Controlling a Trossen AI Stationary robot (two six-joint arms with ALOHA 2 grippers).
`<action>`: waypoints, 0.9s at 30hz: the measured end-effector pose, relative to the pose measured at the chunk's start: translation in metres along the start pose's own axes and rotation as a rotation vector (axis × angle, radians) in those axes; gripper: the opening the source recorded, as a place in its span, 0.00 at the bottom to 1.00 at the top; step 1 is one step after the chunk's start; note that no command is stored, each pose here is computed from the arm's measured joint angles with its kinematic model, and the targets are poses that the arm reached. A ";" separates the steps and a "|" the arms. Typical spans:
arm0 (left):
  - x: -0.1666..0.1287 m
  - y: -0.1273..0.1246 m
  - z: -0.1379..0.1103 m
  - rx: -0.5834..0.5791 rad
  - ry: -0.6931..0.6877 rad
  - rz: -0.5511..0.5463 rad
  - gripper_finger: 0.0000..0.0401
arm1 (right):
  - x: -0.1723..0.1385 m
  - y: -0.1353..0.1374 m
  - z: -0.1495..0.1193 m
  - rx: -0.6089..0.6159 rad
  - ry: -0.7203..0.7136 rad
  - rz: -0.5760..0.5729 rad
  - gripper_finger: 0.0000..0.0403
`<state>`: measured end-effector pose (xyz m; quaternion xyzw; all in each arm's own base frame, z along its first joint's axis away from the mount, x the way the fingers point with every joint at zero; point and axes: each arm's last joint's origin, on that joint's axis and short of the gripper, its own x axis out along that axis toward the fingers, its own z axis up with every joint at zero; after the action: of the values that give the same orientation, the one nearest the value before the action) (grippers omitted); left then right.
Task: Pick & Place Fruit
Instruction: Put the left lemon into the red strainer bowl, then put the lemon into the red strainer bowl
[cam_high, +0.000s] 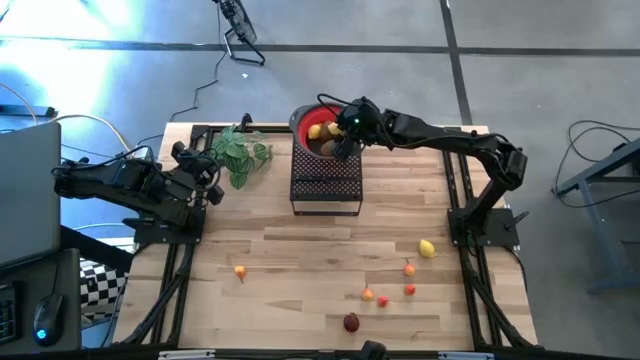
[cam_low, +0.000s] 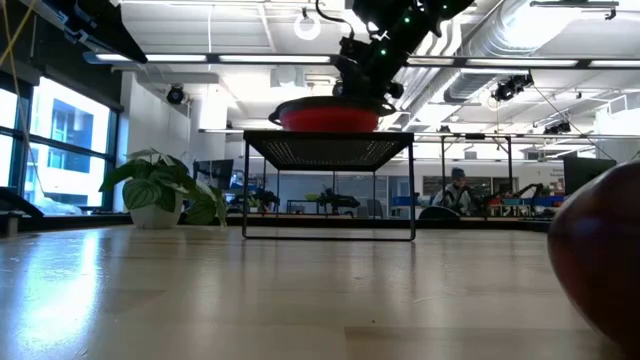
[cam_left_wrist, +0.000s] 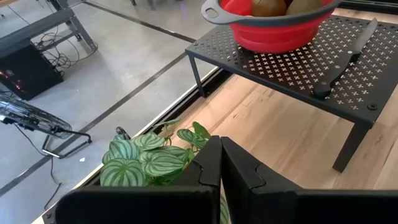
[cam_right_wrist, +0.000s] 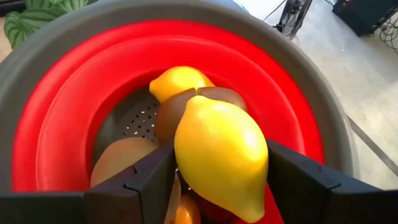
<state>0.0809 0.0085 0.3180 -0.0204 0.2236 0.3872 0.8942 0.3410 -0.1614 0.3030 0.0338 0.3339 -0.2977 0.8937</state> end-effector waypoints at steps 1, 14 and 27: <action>0.000 0.000 0.000 0.000 0.000 0.000 0.00 | 0.000 0.000 0.000 0.000 0.002 -0.004 0.58; 0.000 0.000 0.000 0.001 0.002 -0.002 0.00 | -0.026 0.000 0.008 -0.047 -0.055 -0.085 0.75; 0.000 0.000 0.000 0.001 0.002 -0.002 0.00 | -0.128 0.008 0.028 0.033 -0.330 -0.006 0.67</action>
<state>0.0809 0.0084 0.3179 -0.0204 0.2246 0.3862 0.8944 0.2850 -0.0975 0.4027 -0.0019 0.1777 -0.3074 0.9349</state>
